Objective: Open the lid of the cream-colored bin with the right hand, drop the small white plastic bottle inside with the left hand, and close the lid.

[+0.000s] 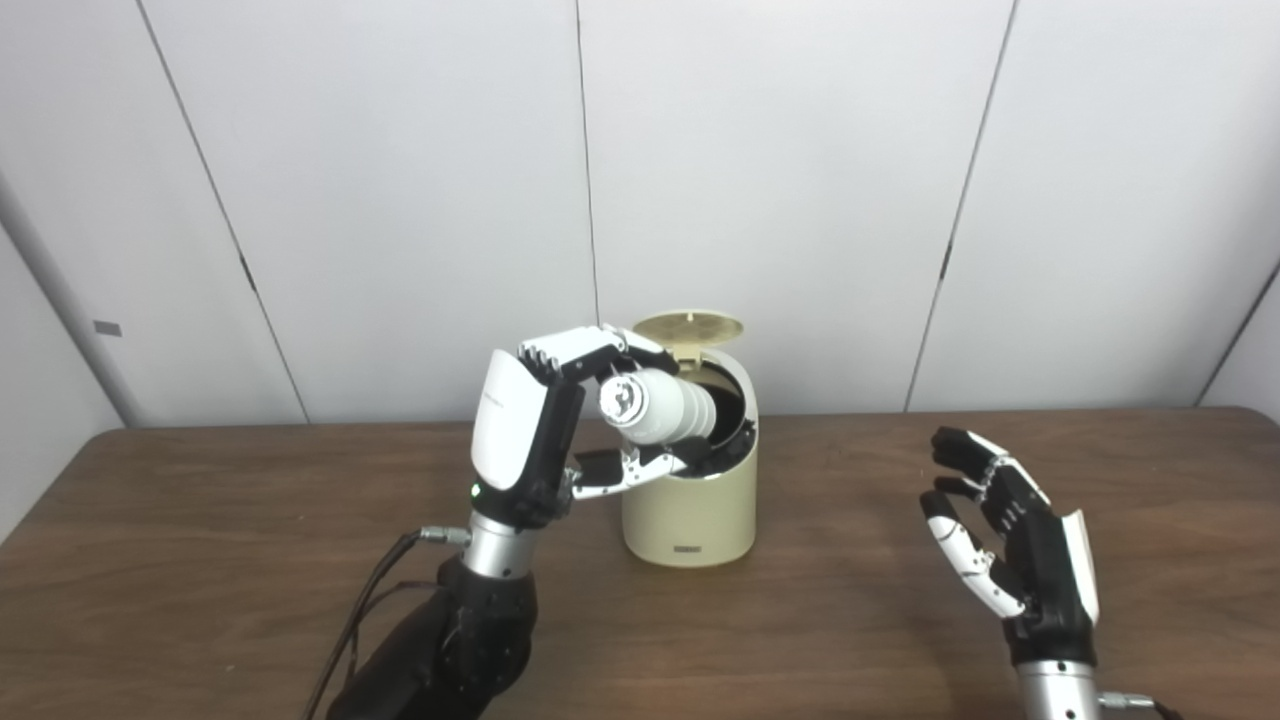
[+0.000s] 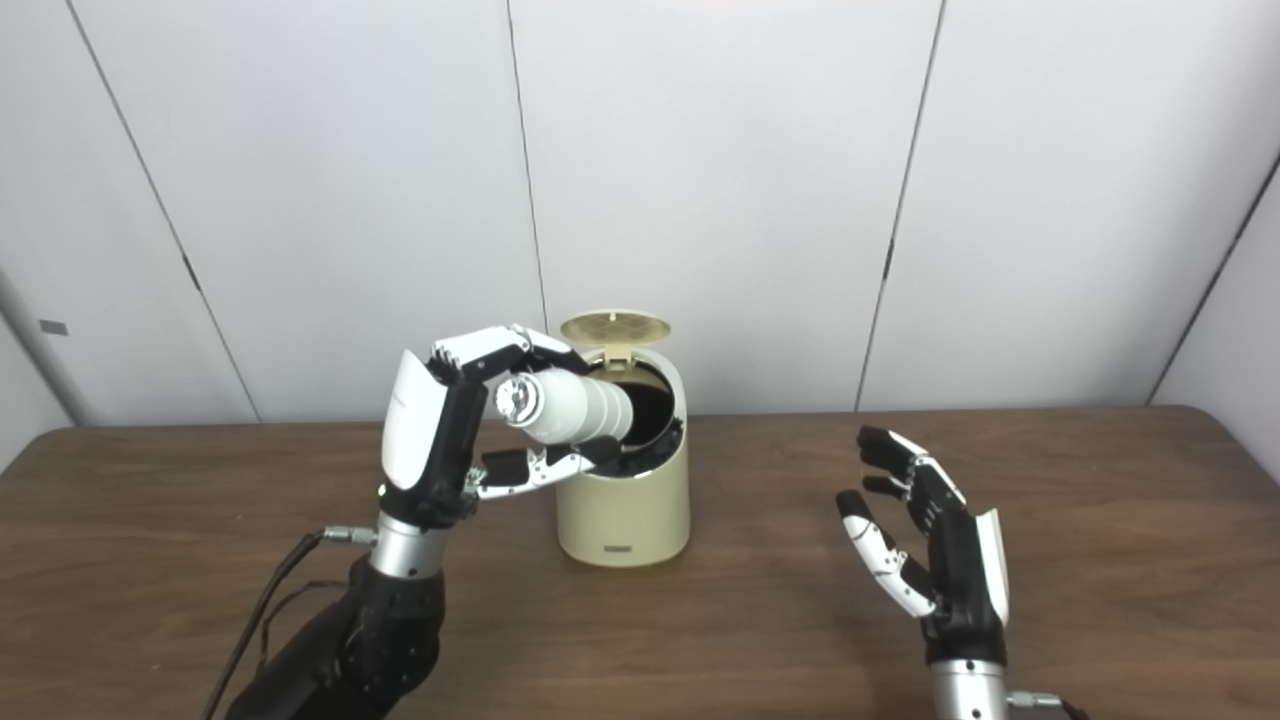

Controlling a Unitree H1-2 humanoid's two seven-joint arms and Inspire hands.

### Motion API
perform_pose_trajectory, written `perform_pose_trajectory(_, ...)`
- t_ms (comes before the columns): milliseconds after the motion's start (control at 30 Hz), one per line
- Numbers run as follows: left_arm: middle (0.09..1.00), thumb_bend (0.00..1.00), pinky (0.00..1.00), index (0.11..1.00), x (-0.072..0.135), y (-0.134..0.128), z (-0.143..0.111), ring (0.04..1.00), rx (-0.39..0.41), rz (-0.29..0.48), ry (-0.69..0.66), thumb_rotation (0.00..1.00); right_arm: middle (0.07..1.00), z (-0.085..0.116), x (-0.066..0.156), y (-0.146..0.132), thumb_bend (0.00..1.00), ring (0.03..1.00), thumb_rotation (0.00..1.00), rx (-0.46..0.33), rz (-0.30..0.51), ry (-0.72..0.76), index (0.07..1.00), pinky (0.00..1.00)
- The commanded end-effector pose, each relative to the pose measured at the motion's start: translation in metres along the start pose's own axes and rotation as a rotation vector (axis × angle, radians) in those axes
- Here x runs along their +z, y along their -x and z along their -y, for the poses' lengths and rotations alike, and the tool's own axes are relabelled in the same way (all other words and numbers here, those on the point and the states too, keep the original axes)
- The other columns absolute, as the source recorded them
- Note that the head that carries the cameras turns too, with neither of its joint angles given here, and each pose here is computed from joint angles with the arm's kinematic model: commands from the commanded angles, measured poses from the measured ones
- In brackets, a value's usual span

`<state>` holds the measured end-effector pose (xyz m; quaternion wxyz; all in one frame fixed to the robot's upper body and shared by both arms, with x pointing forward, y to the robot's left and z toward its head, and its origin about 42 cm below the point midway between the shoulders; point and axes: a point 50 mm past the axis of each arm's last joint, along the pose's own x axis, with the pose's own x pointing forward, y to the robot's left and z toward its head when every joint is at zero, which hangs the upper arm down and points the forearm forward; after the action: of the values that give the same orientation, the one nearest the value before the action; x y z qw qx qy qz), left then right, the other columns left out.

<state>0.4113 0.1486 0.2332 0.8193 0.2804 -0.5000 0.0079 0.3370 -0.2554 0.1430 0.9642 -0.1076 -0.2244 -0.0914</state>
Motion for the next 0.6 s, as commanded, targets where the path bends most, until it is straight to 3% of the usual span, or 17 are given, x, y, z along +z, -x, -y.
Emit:
perform_pose_trajectory(0,0.500,0.50,0.31,0.516,-0.001,-0.029,-0.009,0.404,0.062,0.065,0.005,0.00,0.768,-0.025,-0.010,0.033,0.25,0.769,0.46,0.006,-0.073,-0.049,0.752,0.68)
perform_pose_trajectory(467,0.511,0.50,0.29,0.510,-0.029,-0.041,0.005,0.389,0.039,0.052,-0.065,0.00,0.765,-0.028,-0.007,0.035,0.23,0.763,0.47,0.011,-0.051,-0.035,0.750,0.67)
perform_pose_trajectory(567,0.473,0.49,0.21,0.543,-0.033,-0.039,0.008,0.349,0.032,0.052,-0.092,0.00,0.765,-0.029,-0.007,0.034,0.22,0.760,0.49,0.017,-0.042,-0.024,0.751,0.66)
